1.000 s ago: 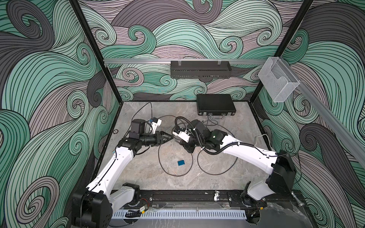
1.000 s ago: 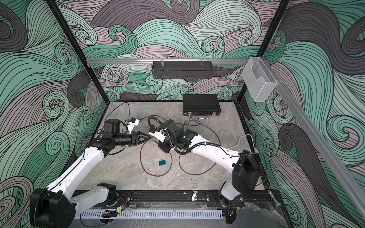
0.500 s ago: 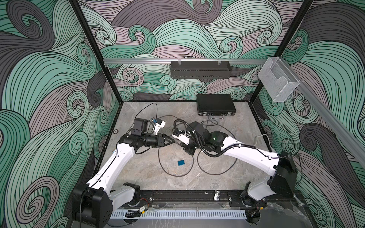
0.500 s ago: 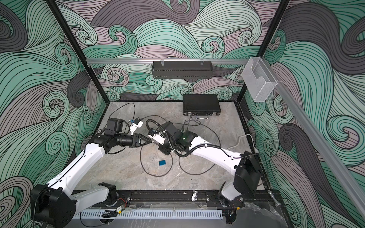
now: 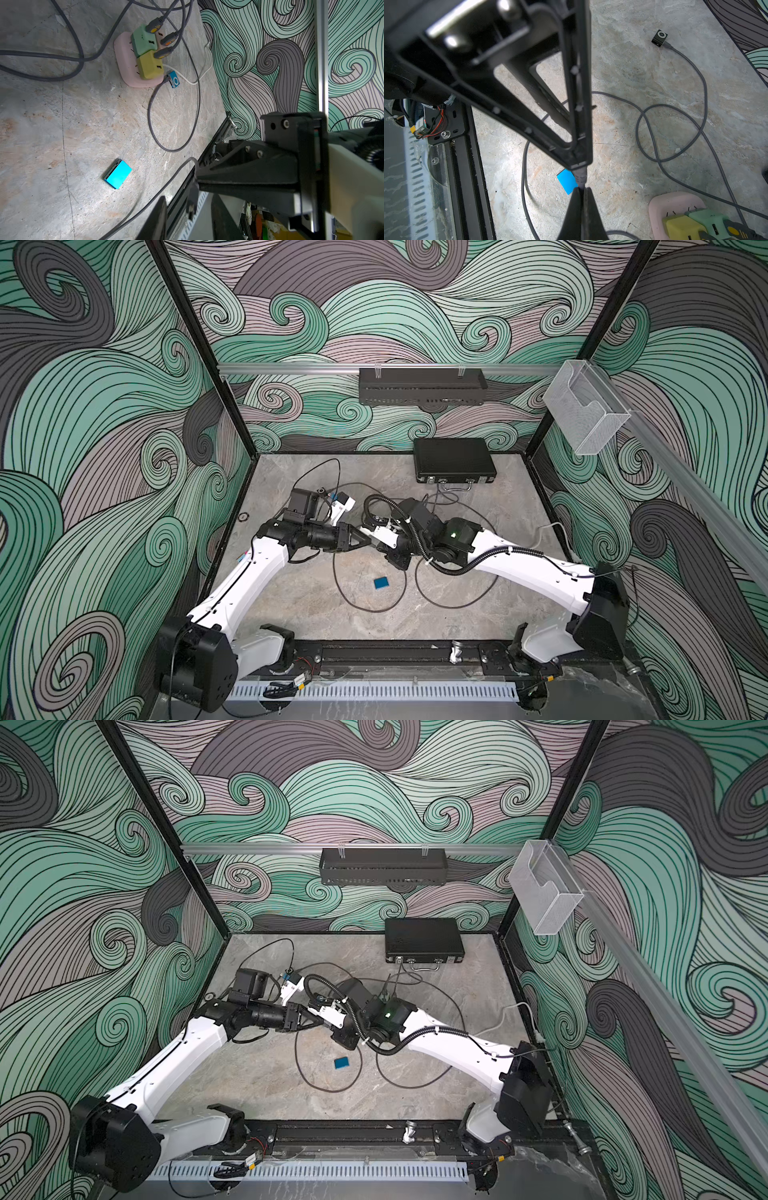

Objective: Charge mp3
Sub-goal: Pick up the charging cable from the center of the board.

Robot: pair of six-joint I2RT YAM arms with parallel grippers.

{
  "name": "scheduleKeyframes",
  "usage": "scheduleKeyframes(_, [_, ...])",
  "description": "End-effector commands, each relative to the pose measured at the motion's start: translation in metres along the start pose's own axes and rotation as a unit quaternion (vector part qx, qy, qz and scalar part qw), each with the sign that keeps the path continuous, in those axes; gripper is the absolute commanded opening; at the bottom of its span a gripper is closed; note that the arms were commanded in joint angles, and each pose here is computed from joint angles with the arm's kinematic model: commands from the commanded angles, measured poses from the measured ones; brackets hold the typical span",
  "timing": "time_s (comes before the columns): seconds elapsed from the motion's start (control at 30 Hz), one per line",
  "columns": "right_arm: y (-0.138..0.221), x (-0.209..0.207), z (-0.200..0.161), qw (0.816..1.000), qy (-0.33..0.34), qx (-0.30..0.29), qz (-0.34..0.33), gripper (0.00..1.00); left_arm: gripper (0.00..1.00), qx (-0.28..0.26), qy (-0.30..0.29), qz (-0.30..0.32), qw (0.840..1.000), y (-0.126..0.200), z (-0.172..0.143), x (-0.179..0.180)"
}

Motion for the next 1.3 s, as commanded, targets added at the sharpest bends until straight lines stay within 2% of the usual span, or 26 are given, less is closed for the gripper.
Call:
scheduleKeyframes(0.0, [0.014,0.001,0.009,0.999,0.023,-0.022,0.0,0.0,0.31,-0.012,-0.026,-0.008,1.0,0.004,0.005,-0.012])
scheduleKeyframes(0.4, [0.011,0.003,0.008,1.0,0.016,-0.021,-0.001,0.0,0.23,0.019,-0.018,-0.043,0.999,-0.001,0.004,-0.012])
scheduleKeyframes(0.73, [0.013,0.004,0.005,1.0,0.012,-0.016,-0.011,0.0,0.02,0.008,-0.033,-0.038,0.999,0.004,0.001,-0.016])
scheduleKeyframes(0.83, [0.023,0.0,0.009,0.999,-0.004,-0.027,-0.036,0.0,0.0,0.008,-0.034,-0.036,0.999,0.006,-0.001,-0.019])
scheduleKeyframes(0.87, [0.027,-0.002,0.01,0.998,-0.018,-0.031,-0.054,0.12,0.0,0.005,-0.035,-0.033,0.999,0.007,-0.001,-0.019])
scheduleKeyframes(0.9, [0.034,-0.006,0.012,0.996,-0.036,-0.04,-0.073,0.3,0.0,-0.001,-0.036,-0.028,0.999,0.009,-0.001,-0.021])
scheduleKeyframes(0.93, [0.041,-0.008,0.013,0.993,-0.056,-0.05,-0.088,0.45,0.0,-0.009,-0.038,-0.022,0.999,0.01,0.0,-0.022])
scheduleKeyframes(1.0, [0.061,-0.011,0.017,0.986,-0.1,-0.089,-0.104,0.52,0.0,-0.036,-0.039,-0.011,0.999,0.015,0.004,-0.027])
scheduleKeyframes(1.07, [0.079,-0.011,0.019,0.97,-0.16,-0.142,-0.111,0.56,0.0,-0.077,-0.038,0.0,0.996,0.02,0.008,-0.032])
scheduleKeyframes(1.17, [0.095,-0.009,0.02,0.934,-0.27,-0.222,-0.074,0.57,0.0,-0.162,-0.039,0.026,0.986,0.037,0.015,-0.047])
scheduleKeyframes(1.27, [0.098,-0.003,0.021,0.888,-0.345,-0.304,0.002,0.56,0.0,-0.233,-0.048,-0.018,0.971,0.054,0.021,-0.073])
Point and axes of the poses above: each gripper's point midway between its finger pads, its own y axis back along the fingers, its own x axis along the line the jaws close on, z = x × y, the point moved 10 cm from there along y, back along the fingers, and after that the axes turned 10 degrees about y, right-handed, at the moved point
